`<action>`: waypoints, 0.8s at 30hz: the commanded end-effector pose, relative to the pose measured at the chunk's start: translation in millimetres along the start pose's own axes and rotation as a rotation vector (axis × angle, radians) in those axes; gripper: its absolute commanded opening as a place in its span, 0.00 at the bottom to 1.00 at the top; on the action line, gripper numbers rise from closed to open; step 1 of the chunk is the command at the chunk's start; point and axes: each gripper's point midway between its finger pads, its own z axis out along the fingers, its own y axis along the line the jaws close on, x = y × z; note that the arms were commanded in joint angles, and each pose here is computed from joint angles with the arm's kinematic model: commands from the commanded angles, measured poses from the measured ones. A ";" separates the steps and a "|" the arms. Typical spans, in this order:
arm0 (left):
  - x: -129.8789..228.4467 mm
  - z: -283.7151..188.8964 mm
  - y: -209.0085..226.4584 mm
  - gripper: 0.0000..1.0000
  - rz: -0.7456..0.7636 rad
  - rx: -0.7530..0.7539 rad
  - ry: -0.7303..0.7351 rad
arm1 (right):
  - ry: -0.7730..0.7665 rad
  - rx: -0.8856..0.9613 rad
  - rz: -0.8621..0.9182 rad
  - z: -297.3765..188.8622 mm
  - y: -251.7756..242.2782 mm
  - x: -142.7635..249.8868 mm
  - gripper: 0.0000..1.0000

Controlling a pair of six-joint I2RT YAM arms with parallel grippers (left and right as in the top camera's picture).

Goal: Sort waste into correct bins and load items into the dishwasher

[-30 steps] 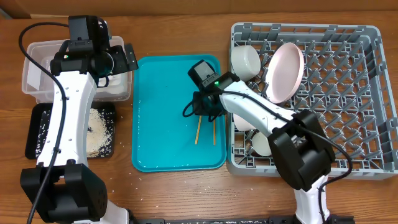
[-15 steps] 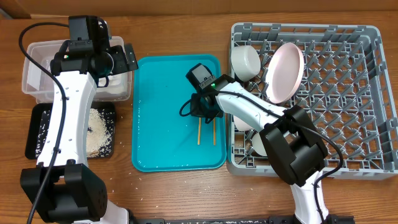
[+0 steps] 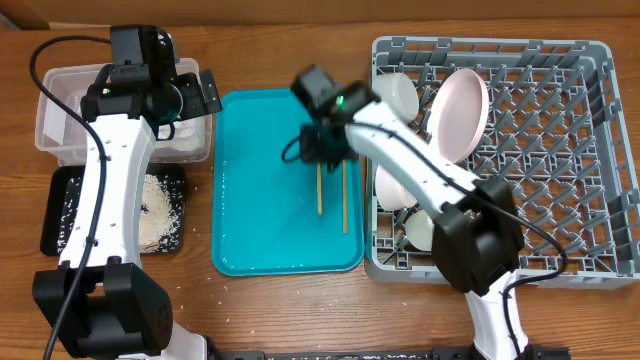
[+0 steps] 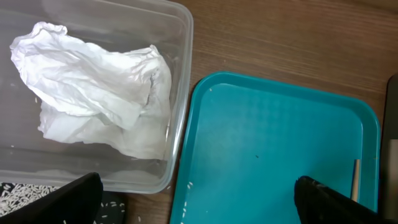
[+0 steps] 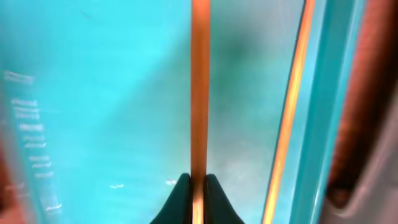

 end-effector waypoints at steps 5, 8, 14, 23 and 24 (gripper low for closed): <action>-5.0 -4.3 -0.1 1.00 0.015 -0.007 -0.020 | -0.203 0.215 -0.084 -116.8 -83.9 -57.7 0.04; -5.0 -4.3 -0.1 1.00 0.015 -0.007 -0.020 | -0.148 0.322 -0.080 -118.1 -134.1 -58.7 0.04; -5.0 -4.3 -0.1 1.00 0.015 -0.007 -0.020 | -0.049 0.376 -0.056 -103.6 -193.3 -54.6 0.04; -5.0 -4.3 -0.1 1.00 0.015 -0.007 -0.020 | -0.026 0.312 -0.027 -97.6 -202.1 -54.3 0.49; -5.0 -4.3 -0.1 1.00 0.015 -0.007 -0.020 | -0.032 0.290 -0.037 -97.6 -193.7 -55.1 0.50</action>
